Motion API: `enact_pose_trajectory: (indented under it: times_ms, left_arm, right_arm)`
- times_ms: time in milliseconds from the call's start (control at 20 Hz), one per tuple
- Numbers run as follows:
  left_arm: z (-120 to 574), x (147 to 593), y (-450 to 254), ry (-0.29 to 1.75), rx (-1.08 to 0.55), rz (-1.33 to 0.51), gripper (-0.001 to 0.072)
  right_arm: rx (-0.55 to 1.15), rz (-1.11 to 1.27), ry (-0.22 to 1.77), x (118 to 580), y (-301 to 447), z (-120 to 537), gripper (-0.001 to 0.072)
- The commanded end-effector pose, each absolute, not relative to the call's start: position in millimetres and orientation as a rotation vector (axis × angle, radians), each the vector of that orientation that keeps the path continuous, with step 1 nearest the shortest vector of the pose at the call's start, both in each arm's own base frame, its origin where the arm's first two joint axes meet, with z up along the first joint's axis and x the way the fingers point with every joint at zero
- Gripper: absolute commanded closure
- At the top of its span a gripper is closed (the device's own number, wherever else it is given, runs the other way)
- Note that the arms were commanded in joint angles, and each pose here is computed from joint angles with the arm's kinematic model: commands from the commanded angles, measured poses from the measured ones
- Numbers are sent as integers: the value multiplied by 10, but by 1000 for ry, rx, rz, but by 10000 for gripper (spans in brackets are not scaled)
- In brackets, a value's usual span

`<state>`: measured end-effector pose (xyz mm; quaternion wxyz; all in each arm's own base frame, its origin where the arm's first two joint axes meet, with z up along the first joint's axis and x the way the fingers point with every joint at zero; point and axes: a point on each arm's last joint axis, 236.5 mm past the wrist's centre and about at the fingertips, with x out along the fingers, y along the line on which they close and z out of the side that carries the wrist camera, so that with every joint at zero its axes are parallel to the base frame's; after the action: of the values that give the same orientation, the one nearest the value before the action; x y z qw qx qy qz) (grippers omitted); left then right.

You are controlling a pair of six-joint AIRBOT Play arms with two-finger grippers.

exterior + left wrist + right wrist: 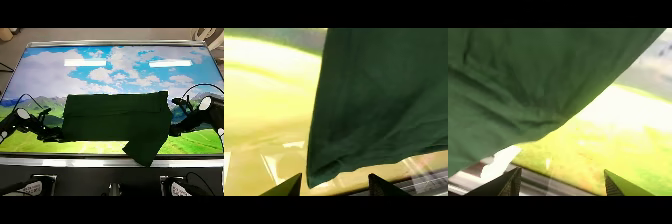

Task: Fold the shirts.

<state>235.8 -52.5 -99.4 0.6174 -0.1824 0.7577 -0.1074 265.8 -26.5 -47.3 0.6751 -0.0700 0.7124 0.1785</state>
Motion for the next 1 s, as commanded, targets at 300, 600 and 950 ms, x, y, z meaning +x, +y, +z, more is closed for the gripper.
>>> enact_pose_trajectory:
  times_ms: [300, 600, 950]
  left_arm:
    - [-1087, 2526, -580, 1652, -437, -186, 680]
    - [-946, 2577, -576, 1598, -414, -202, 679]
    - [-848, 2649, -666, 1556, -462, -219, 679]
  right_arm:
    - [4, 486, 1628, 2163, 156, -742, 148]
    - [206, 458, 1526, 2160, 507, -1039, 184]
    - [324, 455, 1480, 2224, 684, -1039, 401]
